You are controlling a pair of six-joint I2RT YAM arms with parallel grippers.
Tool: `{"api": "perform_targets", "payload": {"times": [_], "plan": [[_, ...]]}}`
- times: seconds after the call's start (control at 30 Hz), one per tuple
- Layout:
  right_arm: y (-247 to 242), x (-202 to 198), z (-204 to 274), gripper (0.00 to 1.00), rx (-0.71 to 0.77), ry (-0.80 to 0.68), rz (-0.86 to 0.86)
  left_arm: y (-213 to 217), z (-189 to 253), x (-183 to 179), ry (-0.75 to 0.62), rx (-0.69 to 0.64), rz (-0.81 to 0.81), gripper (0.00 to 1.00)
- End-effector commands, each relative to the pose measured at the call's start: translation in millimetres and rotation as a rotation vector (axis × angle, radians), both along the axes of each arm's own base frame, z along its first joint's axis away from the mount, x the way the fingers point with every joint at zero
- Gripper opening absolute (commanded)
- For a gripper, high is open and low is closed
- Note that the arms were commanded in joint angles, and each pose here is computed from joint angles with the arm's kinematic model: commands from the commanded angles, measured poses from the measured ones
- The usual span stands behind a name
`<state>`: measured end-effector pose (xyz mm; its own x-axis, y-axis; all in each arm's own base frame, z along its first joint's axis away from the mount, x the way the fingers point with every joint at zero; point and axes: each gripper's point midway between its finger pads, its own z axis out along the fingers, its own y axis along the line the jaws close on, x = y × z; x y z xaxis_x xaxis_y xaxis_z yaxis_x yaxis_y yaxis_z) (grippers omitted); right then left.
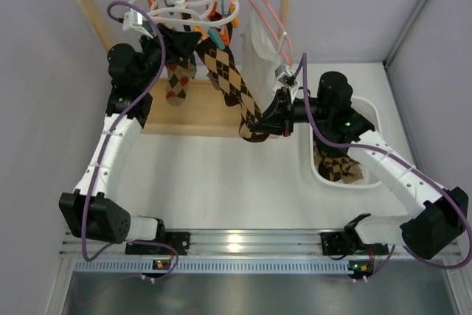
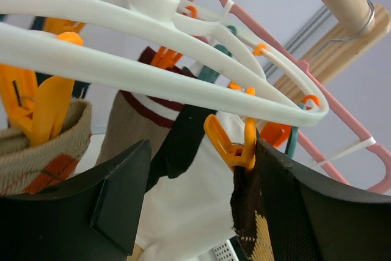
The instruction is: Remove the socks clipped to the hanger
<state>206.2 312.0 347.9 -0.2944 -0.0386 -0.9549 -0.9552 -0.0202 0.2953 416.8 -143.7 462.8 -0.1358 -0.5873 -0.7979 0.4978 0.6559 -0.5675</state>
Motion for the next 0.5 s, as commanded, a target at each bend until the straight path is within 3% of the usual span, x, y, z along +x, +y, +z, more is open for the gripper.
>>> {"api": "perform_targets", "payload": {"times": [0.0, 0.33, 0.47], "plan": [[-4.5, -6.1, 18.0, 0.00, 0.003, -0.063, 0.020, -10.8, 34.5, -10.0, -0.147, -0.026, -0.092, 0.72], [-4.7, -8.9, 10.2, 0.00, -0.028, -0.078, 0.039, -23.9, 35.4, -4.1, -0.202, -0.044, -0.188, 0.67], [-4.4, -8.6, 8.2, 0.00, -0.031, -0.080, 0.043, -23.6, 35.4, 1.6, -0.208, -0.049, -0.181, 0.57]]}}
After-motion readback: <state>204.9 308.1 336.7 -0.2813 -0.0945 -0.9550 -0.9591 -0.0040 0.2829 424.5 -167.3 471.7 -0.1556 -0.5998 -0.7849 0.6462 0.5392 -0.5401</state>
